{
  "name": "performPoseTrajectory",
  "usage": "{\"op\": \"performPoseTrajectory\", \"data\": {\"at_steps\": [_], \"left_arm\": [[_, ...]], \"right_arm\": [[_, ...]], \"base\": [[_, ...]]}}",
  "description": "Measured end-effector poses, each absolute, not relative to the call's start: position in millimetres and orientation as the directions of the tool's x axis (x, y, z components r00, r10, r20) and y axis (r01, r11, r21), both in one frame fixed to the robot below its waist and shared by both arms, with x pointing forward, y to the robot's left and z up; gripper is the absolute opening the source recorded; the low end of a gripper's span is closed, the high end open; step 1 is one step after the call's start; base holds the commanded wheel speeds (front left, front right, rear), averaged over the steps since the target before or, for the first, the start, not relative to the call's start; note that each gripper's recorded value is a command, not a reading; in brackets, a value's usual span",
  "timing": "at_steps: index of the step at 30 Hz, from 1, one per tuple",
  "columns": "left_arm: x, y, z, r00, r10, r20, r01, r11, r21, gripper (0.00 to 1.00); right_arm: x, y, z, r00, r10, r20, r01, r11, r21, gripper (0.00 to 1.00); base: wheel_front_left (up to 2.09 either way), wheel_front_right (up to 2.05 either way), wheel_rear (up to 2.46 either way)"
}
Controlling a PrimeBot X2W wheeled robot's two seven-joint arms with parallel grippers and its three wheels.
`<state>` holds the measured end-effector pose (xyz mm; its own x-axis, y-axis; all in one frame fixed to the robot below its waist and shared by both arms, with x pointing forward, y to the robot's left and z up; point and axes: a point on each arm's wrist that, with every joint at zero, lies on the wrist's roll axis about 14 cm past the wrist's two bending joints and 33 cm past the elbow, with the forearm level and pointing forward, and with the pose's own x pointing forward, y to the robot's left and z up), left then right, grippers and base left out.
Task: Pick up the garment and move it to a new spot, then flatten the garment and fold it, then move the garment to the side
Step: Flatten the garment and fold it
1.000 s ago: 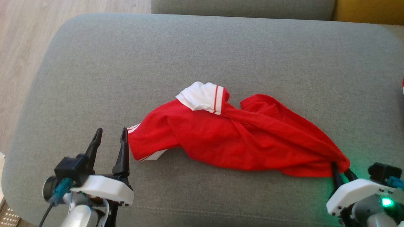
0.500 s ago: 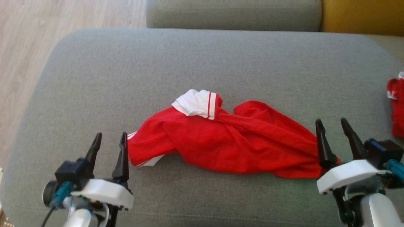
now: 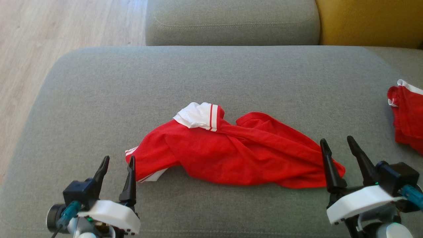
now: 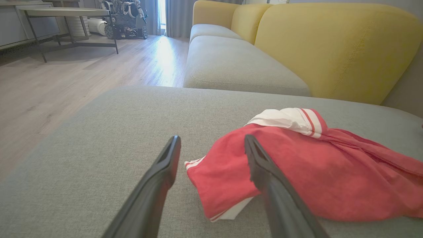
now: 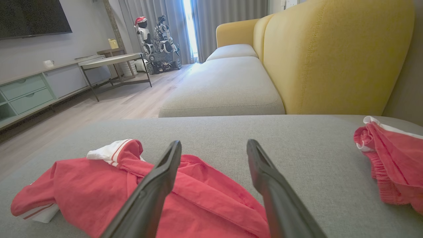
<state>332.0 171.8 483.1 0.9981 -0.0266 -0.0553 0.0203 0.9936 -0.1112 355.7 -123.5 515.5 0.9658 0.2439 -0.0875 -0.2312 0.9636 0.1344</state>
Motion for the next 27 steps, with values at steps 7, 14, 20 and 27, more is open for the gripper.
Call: {"op": "performPoseTrajectory", "data": {"at_steps": [7,14,20,27], "left_arm": [[332,170,481,0.997,-0.034,-0.067,0.027,0.994,-0.110,1.00],[335,161,480,0.995,-0.071,-0.070,0.063,0.992,-0.110,1.00],[351,150,492,0.992,-0.123,-0.038,0.118,0.987,-0.106,1.00],[396,85,518,0.930,-0.367,-0.005,0.366,0.929,-0.054,1.00]], "right_arm": [[354,-123,513,0.964,0.246,-0.099,-0.232,0.963,0.136,1.00],[355,-120,510,0.960,0.256,-0.109,-0.239,0.959,0.151,1.00],[355,-121,505,0.960,0.251,-0.122,-0.231,0.960,0.159,1.00],[366,-125,497,0.960,0.240,-0.145,-0.215,0.962,0.169,1.00]], "base": [[0.00,0.00,0.00],[0.00,0.00,0.00],[0.00,0.00,0.00],[0.00,0.00,0.00]]}}
